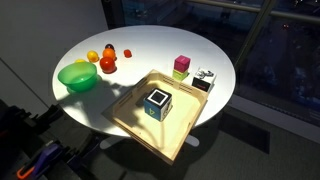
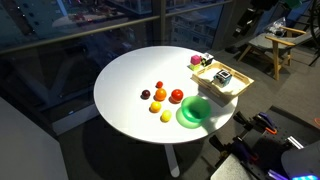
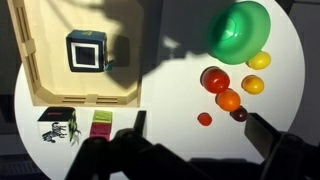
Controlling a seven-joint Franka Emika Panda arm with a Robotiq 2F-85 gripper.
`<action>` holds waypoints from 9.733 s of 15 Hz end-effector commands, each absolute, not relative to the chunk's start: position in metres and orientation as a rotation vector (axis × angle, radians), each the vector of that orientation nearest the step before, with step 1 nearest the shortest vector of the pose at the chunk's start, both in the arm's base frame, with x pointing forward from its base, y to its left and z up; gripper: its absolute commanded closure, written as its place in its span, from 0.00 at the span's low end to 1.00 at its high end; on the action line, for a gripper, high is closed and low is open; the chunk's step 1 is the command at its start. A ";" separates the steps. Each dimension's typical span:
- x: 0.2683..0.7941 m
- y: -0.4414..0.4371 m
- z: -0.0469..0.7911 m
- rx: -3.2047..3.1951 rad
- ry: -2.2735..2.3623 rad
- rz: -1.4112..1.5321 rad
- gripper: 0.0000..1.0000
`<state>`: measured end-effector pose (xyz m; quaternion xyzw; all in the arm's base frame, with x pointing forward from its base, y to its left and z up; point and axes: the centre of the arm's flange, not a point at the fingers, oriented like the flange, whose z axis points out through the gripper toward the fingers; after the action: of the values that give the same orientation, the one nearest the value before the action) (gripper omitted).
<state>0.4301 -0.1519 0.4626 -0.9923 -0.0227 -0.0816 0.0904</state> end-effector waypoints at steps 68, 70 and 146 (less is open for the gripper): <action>0.501 -0.264 0.442 -3.066 0.454 -0.040 0.00; 0.501 -0.266 0.437 -3.067 0.466 -0.024 0.00; 0.544 -0.285 0.280 -3.141 0.454 0.228 0.00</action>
<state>0.5508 -0.2846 0.2837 -0.9846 0.1570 0.0754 -0.0148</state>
